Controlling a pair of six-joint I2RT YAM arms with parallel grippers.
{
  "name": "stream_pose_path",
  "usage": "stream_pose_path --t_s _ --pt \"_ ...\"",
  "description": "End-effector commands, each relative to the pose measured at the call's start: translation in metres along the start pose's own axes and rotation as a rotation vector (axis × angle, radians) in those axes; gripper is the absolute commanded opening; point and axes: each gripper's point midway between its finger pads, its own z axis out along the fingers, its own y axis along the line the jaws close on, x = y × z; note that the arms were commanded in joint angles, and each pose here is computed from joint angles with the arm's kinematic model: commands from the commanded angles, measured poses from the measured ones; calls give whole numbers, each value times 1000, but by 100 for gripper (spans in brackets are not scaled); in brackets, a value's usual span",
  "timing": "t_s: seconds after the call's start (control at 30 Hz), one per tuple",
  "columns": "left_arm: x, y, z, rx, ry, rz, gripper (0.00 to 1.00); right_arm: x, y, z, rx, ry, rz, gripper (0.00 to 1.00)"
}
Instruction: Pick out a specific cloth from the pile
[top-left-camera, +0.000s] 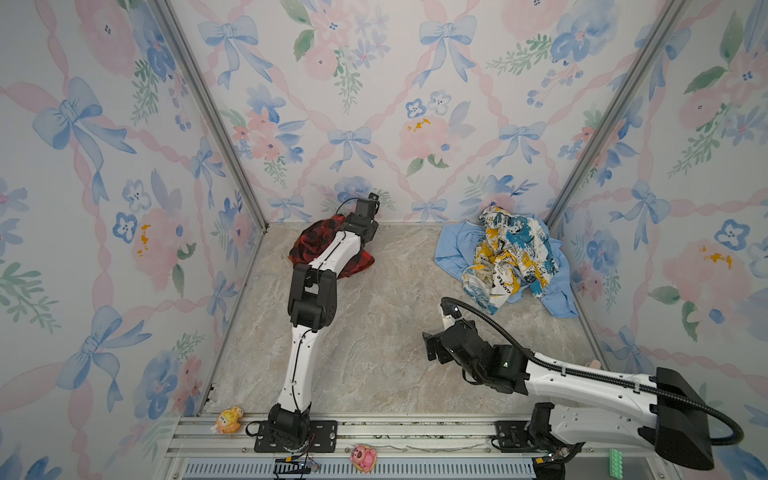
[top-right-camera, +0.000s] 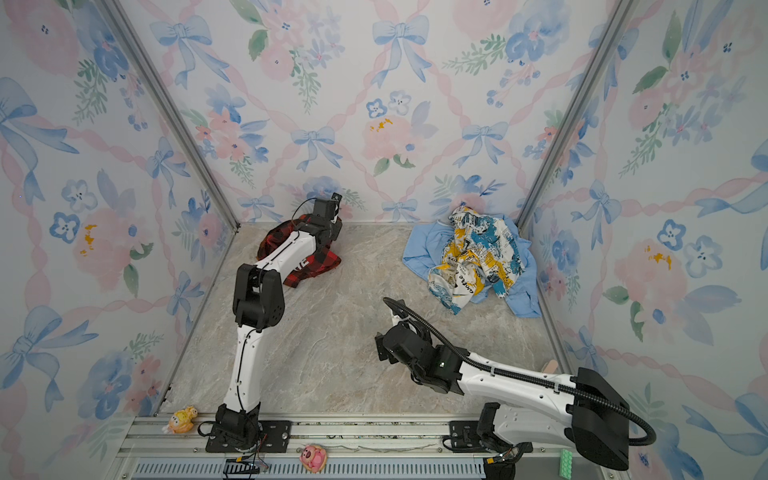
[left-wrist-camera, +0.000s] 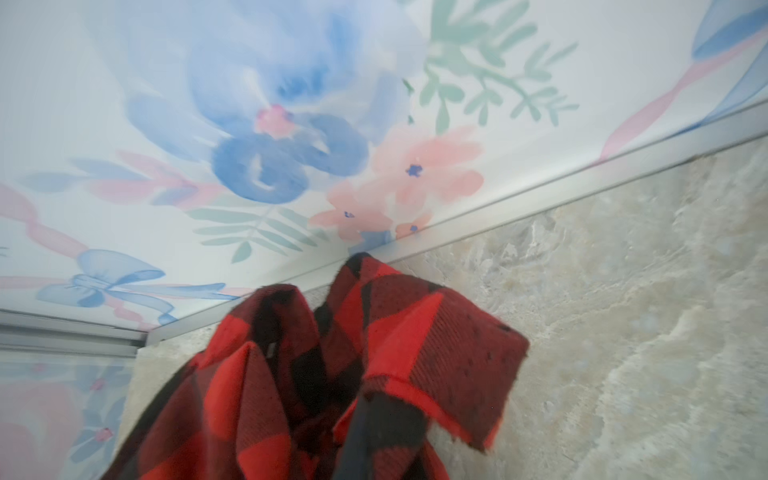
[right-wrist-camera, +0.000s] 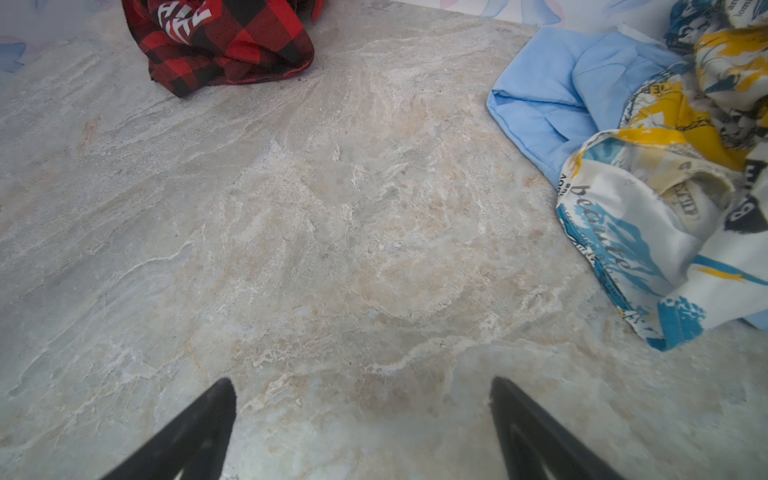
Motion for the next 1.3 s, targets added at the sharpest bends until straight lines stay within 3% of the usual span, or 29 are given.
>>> stream_pose_path --t_s 0.0,0.3,0.5,0.63,0.87,1.03,1.17,1.27 --pt "-23 43 -43 -69 -50 -66 0 -12 17 -3 -43 -32 27 97" --pt "72 100 -98 -112 40 -287 0 -14 40 -3 -90 -41 2 97" --pt "173 72 -75 -35 196 -343 0 -12 54 -1 -111 -29 -19 97" --pt "208 59 -51 -23 287 -365 0 -13 62 -5 -109 -27 -41 97" --pt "220 53 -2 -22 418 -346 0 -12 63 -7 -96 -19 -46 97" --pt "206 63 15 12 390 -409 0 -17 61 -11 -78 -30 -49 97" --pt "176 74 -6 35 320 -416 16 -21 56 -14 -59 -45 -51 97" --pt "141 91 -35 42 229 -428 47 -29 48 -16 -49 -69 -49 97"
